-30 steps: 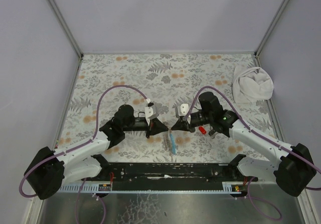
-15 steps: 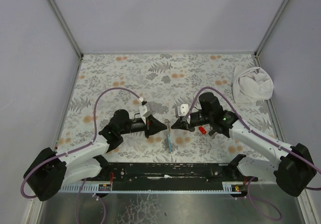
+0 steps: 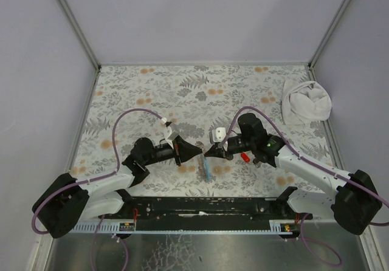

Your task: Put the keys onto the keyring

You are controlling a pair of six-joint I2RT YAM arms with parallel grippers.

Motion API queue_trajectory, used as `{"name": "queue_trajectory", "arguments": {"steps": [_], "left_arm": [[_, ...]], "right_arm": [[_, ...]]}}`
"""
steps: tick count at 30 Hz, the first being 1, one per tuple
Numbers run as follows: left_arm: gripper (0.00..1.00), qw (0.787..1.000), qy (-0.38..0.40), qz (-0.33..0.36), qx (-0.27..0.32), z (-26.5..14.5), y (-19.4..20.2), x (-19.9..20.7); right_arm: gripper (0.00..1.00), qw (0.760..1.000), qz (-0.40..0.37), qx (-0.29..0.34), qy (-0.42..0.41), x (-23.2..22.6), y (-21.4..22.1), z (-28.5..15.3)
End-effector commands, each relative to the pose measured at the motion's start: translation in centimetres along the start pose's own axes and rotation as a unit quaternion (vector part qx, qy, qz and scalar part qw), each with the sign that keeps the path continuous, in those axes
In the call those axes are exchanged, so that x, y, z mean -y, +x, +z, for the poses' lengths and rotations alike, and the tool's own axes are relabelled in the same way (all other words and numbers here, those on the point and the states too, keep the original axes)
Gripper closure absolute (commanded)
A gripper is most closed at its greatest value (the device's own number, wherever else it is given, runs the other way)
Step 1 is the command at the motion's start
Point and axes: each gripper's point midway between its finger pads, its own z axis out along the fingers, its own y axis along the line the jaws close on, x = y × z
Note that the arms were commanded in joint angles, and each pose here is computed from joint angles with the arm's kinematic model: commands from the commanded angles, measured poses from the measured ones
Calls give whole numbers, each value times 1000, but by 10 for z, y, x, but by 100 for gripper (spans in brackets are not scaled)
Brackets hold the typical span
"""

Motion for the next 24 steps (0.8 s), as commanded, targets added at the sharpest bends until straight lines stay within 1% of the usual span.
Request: {"name": "queue_trajectory", "arguments": {"steps": [1, 3, 5, 11, 14, 19, 24], "left_arm": [[100, 995, 8, 41, 95, -2, -47, 10], [100, 995, 12, 44, 93, -3, -45, 11], [100, 994, 21, 49, 97, -5, -44, 15], [100, 993, 36, 58, 101, -7, -41, 20], [100, 992, 36, 61, 101, -9, -40, 20], [100, 992, 38, 67, 101, -9, -40, 21], [100, 991, 40, 70, 103, -11, -40, 23]], "right_arm": [[96, 1000, -12, -3, 24, 7, -4, 2], [88, 999, -12, -6, 32, 9, -3, 0], [83, 999, -13, -2, 32, 8, -7, -2], [72, 998, -19, 34, 49, 6, -28, -10], [62, 997, -15, 39, 65, 9, -34, -15], [58, 995, -13, 61, 79, 12, -41, -15], [58, 995, -1, 57, 84, 17, -36, -11]]}}
